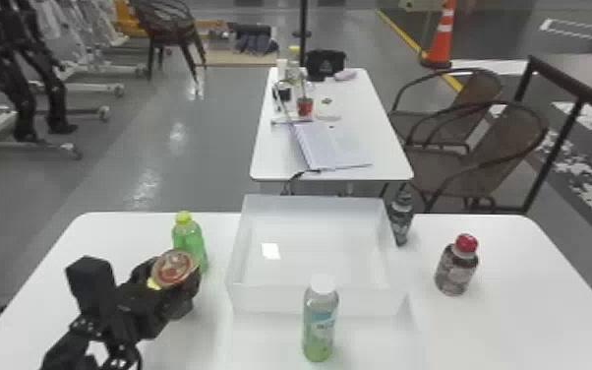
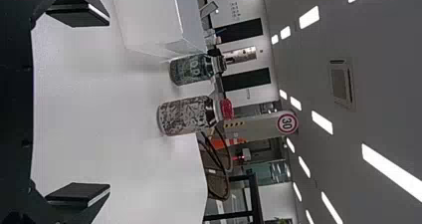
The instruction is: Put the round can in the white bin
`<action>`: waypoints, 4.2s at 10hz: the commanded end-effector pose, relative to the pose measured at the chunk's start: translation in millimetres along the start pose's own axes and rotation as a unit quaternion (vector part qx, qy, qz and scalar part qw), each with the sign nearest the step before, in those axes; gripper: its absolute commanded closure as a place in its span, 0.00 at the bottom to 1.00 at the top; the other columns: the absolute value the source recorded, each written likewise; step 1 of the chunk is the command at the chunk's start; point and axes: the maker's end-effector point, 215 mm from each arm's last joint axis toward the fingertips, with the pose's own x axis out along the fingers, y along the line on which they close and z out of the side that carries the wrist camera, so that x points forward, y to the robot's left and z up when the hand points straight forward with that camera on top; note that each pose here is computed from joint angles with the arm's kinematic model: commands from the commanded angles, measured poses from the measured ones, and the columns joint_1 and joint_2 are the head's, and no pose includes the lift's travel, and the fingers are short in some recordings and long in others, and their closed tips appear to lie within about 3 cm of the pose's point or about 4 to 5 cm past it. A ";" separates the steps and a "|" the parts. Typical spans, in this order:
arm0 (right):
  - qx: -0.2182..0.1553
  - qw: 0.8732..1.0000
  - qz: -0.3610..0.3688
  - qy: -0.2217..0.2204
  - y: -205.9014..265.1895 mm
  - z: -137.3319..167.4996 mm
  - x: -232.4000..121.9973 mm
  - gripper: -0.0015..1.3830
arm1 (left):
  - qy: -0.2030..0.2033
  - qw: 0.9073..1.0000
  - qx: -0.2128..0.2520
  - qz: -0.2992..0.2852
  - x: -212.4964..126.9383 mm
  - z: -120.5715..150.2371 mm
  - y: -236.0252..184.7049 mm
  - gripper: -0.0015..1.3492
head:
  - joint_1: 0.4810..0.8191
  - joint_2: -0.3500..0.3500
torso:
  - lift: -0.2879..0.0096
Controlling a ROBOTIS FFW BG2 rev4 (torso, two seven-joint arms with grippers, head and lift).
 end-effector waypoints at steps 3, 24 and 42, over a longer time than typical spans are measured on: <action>0.002 1.000 0.003 -0.002 4.2 1.0 3.3 0.09 | -0.035 0.996 -0.014 -0.080 67.9 41.3 -47.3 0.70 | 0.20 0.50 | 0.63; 0.006 1.000 0.002 0.003 3.1 -3.2 0.3 0.09 | -0.017 0.992 -0.048 0.117 -74.3 -24.4 -4.7 0.11 | 0.20 0.50 | 0.63; -0.006 1.000 0.008 0.004 -2.7 -1.4 -4.0 0.09 | 0.035 0.982 0.025 0.186 -165.4 -89.3 2.4 0.11 | 0.20 0.50 | 0.63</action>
